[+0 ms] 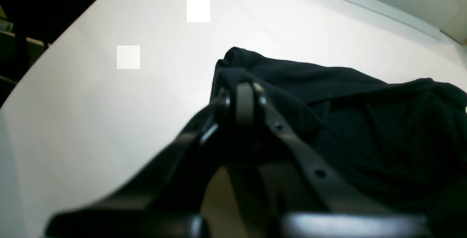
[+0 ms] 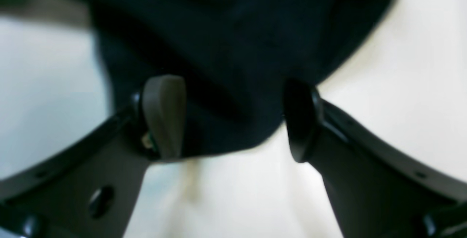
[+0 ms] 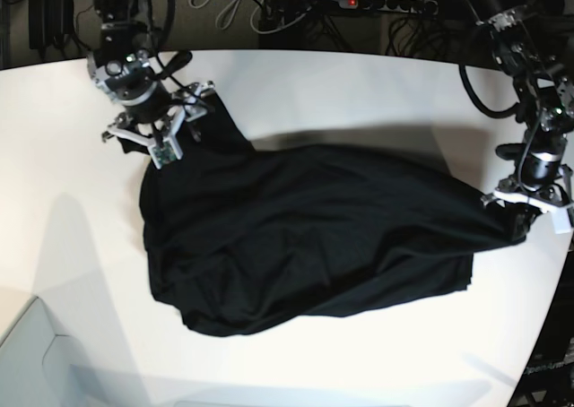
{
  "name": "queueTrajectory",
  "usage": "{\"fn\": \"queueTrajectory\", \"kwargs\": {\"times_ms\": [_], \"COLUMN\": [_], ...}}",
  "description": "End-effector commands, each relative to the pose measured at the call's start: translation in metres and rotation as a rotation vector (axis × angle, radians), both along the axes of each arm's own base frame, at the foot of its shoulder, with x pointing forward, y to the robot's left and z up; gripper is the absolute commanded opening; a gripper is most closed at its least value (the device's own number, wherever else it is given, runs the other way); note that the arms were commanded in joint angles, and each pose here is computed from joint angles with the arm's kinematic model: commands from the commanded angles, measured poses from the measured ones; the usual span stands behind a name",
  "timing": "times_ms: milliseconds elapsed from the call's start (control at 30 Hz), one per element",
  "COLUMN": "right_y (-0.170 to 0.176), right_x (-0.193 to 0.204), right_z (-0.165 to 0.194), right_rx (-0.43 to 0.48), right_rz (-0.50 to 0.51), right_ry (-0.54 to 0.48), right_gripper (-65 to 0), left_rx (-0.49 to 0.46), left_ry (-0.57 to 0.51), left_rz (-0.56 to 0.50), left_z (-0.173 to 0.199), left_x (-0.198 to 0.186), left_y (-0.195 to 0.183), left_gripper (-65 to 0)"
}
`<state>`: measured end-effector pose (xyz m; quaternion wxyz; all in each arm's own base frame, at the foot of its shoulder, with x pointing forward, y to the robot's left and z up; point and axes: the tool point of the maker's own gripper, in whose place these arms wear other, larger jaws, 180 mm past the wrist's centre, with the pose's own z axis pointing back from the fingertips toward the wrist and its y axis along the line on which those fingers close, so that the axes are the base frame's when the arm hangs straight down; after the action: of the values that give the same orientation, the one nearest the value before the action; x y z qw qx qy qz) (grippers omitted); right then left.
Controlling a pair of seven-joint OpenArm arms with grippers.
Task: Layout the t-shirt on the table in an organized manner, then fold the t-shirt properly
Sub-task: 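Stretch the shirt between both grippers to spread it flat, then lift the black shirt high with both grippers holding its edges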
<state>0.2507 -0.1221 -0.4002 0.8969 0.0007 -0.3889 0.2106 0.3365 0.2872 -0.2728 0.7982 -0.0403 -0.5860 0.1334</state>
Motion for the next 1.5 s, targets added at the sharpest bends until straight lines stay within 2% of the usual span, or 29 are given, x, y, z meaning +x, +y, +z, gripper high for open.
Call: {"fn": "queueTrajectory", "kwargs": {"times_ms": [0, 433, 633, 800, 933, 1100, 1133, 1267, 1467], "right_y": [0.001, 0.000, 0.002, 0.001, 0.001, -0.001, -0.002, -0.002, 0.001], "right_x": [0.007, -0.003, -0.010, -0.019, -0.020, -0.018, -0.017, -0.006, 0.023], "right_z": [0.010, -0.005, -0.016, -0.033, -0.034, -0.031, -0.029, -0.006, 0.071], "right_rx": [0.011, 0.015, 0.020, 0.024, 0.023, 0.022, 0.020, 0.012, -0.007], "right_rz": [0.002, -0.005, -0.004, -0.008, -0.008, -0.013, -0.012, -0.007, 0.012], "right_ry": [-0.043, 0.004, 0.041, 0.093, 0.097, 0.086, 0.080, 0.012, -0.214], "right_gripper": [-22.7, -24.4, -36.1, -40.2, -44.5, -61.8, -65.0, -65.0, -65.0], "left_rx": [0.017, 0.015, 0.015, 0.015, 0.015, 0.015, 0.015, 0.015, 0.018], "left_ry": [-0.063, -0.060, -0.060, -0.060, -0.061, -0.061, -0.061, -0.063, -0.100], "left_rz": [-0.002, -0.001, -0.001, -0.001, -0.001, -0.001, -0.001, -0.001, -0.006], "left_z": [0.019, 0.018, 0.018, 0.018, 0.018, 0.018, 0.018, 0.019, 0.032], "left_x": [0.005, 0.005, 0.005, 0.005, 0.005, 0.005, 0.005, 0.005, 0.014], "left_y": [0.002, 0.002, 0.002, 0.002, 0.002, 0.002, 0.002, 0.002, 0.000], "left_gripper": [-64.8, -64.8, -64.8, -64.8, -64.8, -64.8, -64.8, -64.8, -64.8]}}
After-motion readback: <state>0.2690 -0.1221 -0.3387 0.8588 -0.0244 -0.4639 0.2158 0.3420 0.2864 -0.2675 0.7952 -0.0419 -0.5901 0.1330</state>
